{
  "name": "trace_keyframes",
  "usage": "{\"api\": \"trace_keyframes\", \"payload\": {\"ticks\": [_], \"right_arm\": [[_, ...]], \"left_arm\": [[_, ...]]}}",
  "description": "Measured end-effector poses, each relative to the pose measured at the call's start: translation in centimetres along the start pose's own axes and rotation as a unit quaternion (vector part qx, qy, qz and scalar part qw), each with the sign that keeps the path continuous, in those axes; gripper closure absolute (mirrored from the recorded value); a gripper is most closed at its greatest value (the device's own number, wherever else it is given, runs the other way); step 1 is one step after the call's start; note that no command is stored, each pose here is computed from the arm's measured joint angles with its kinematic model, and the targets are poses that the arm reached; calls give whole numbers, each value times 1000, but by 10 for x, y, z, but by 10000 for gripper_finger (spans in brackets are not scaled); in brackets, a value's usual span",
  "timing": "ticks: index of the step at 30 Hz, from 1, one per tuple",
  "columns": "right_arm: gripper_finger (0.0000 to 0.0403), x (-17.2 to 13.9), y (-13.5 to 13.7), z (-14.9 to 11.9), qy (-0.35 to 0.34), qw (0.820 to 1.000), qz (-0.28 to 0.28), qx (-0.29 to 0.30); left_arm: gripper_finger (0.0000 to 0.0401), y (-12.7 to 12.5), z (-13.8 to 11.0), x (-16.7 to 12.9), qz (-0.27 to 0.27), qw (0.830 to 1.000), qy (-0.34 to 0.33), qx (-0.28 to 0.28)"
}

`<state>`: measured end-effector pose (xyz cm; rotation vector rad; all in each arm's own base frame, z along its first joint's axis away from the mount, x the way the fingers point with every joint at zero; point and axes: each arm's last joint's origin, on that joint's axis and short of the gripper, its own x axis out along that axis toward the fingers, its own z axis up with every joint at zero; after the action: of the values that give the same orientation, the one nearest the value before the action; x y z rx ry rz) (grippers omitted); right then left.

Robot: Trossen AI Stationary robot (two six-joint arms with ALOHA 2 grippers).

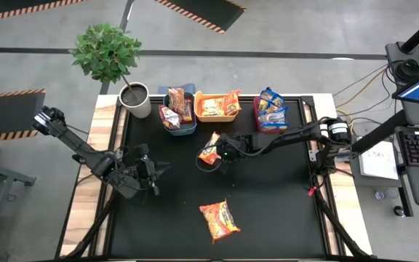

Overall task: Sort Maruchan noodles
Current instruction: Put the orange noodle pack into the yellow bin

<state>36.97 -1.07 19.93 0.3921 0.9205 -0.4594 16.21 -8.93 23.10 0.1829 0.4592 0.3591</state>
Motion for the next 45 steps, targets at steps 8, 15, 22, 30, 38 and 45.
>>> {"api": "trace_keyframes", "payload": {"ticks": [8, 15, 22, 30, 38, 45], "right_arm": [[394, 26, -5, -17, -4, 999, -28, 25], [394, 46, 0, -19, -23, 999, -1, 38], [394, 40, 19, -12, -65, 994, 85, 24], [394, 0, 9, -8, -55, 998, 41, -13], [394, 0, -32, -12, -90, 992, -87, -23], [394, 24, -66, -25, -83, 990, -117, 6]], "left_arm": [[363, 0, 1, 1, 1, 1000, -1, -4], [363, 0, 1, 1, 1, 1000, -2, -4], [363, 1, 2, 2, 5, 1000, -6, -14], [363, -12, 6, 20, 2, 998, -13, -64], [363, -26, -3, 66, 17, 999, 16, -46], [363, -16, -14, 116, -15, 997, 58, -55]]}}
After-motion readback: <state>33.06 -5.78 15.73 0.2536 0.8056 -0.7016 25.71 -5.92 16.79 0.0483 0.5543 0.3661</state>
